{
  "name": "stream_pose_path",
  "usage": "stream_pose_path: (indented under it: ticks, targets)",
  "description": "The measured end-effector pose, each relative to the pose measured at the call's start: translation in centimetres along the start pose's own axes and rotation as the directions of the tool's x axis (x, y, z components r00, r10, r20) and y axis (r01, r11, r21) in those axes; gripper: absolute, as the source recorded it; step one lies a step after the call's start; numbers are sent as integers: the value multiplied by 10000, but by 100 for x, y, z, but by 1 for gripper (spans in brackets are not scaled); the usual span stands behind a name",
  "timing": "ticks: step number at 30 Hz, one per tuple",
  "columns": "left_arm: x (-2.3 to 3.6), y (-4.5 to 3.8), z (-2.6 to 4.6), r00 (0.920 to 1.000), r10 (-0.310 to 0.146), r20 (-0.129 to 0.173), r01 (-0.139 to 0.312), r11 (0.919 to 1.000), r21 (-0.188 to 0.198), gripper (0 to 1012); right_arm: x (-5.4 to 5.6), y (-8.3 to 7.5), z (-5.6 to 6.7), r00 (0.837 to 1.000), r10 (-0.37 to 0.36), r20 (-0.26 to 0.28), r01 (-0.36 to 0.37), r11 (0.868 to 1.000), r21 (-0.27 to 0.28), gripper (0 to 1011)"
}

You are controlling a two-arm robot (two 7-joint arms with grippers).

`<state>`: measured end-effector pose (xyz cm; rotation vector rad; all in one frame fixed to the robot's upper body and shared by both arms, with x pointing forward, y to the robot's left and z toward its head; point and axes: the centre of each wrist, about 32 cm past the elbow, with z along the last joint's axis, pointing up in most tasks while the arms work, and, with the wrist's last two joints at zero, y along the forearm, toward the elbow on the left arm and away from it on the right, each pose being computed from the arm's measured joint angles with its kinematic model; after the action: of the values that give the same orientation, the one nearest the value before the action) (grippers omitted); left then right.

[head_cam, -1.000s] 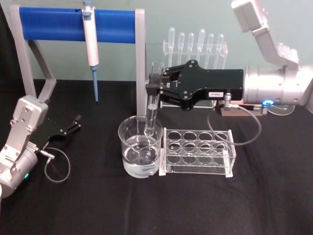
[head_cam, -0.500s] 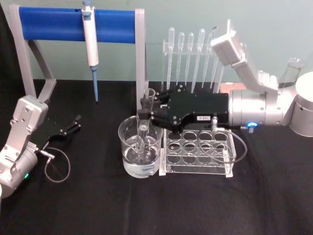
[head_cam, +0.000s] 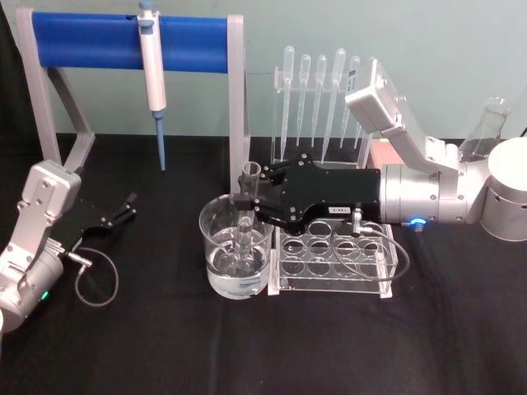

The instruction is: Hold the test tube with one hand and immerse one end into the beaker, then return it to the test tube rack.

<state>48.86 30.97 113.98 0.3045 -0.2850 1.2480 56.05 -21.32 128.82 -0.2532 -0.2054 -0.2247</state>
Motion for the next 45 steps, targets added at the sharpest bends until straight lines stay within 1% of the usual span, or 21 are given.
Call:
stream_pose_path:
  ticks: [13,30,37,45]
  targets:
    - [0,0,0,10000,0,1,0,10000,-1,1000,5,75,-144,9997,-248,-65,248,9997,9,242]
    - [0,0,0,10000,0,0,0,10000,0,1000,42,192,-271,9986,-436,-309,431,9989,-159,242]
    - [0,0,0,10000,0,0,0,10000,0,1000,46,213,-337,9978,-539,-397,527,9981,-309,243]
    - [0,0,0,10000,0,0,0,10000,-1,1000,41,226,-384,9967,-620,-522,601,9975,-370,242]
